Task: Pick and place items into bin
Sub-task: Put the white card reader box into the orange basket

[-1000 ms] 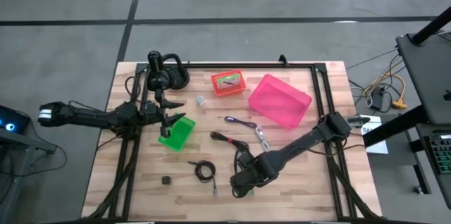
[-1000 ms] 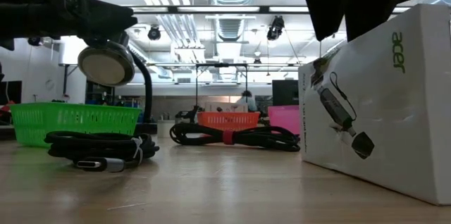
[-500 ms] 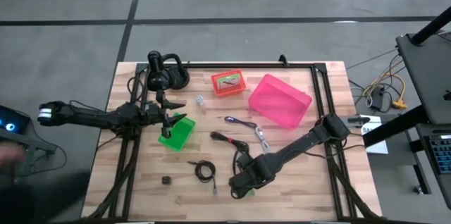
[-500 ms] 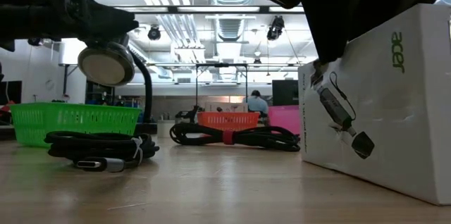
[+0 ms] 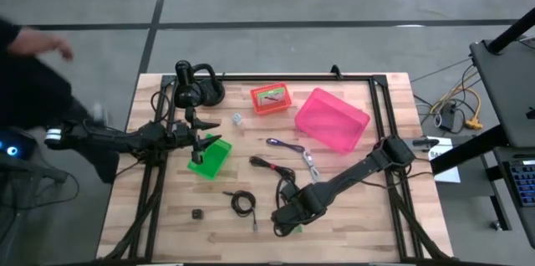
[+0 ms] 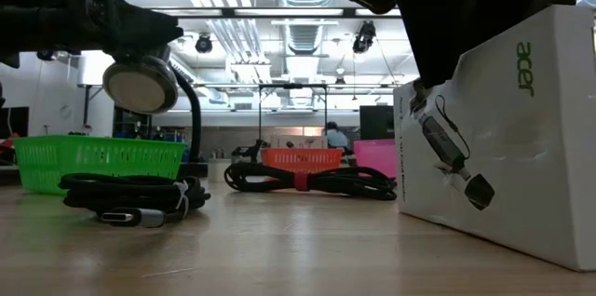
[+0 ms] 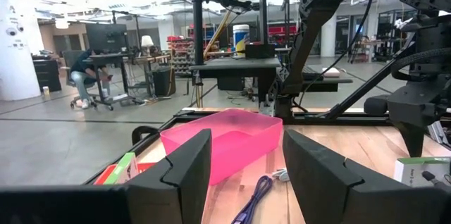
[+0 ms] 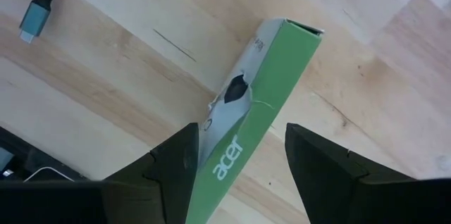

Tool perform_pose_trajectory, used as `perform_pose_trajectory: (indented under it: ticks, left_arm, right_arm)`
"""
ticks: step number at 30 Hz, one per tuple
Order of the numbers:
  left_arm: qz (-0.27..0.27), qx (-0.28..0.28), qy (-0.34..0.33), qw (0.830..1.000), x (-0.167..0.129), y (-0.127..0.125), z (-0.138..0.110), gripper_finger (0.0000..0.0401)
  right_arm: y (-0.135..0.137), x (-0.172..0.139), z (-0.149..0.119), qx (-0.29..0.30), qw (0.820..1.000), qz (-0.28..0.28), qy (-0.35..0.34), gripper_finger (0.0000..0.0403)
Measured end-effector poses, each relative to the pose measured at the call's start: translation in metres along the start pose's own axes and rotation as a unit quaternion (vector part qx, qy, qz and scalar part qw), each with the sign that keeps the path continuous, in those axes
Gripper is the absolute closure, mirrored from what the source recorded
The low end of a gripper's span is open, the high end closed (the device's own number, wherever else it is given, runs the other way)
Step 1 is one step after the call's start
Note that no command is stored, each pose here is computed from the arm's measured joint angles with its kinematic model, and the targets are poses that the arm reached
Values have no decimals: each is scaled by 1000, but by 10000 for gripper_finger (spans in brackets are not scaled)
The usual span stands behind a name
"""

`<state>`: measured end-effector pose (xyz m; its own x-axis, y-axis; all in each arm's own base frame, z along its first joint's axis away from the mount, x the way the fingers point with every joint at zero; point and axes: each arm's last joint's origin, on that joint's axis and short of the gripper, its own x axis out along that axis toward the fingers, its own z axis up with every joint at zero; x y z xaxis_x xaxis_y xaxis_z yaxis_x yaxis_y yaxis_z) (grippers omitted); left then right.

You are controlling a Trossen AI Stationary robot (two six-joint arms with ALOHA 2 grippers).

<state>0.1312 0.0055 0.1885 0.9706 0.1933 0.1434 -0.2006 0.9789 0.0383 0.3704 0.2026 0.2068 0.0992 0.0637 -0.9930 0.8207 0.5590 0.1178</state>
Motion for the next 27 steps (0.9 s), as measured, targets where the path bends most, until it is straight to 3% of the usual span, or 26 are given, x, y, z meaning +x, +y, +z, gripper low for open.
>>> perform_pose_trajectory:
  ticks: [17, 22, 27]
  left_arm:
    - [0, 0, 0, 1000, 0, 0, 0, 239]
    - [0, 0, 1, 1000, 0, 0, 0, 239]
    - [0, 0, 1, 1000, 0, 0, 0, 239]
  right_arm:
    - [2, 23, -1, -35, 999, -8, 38, 215]
    - [3, 23, -2, -51, 998, -6, 41, 253]
    - [3, 23, -2, -61, 997, -2, 49, 326]
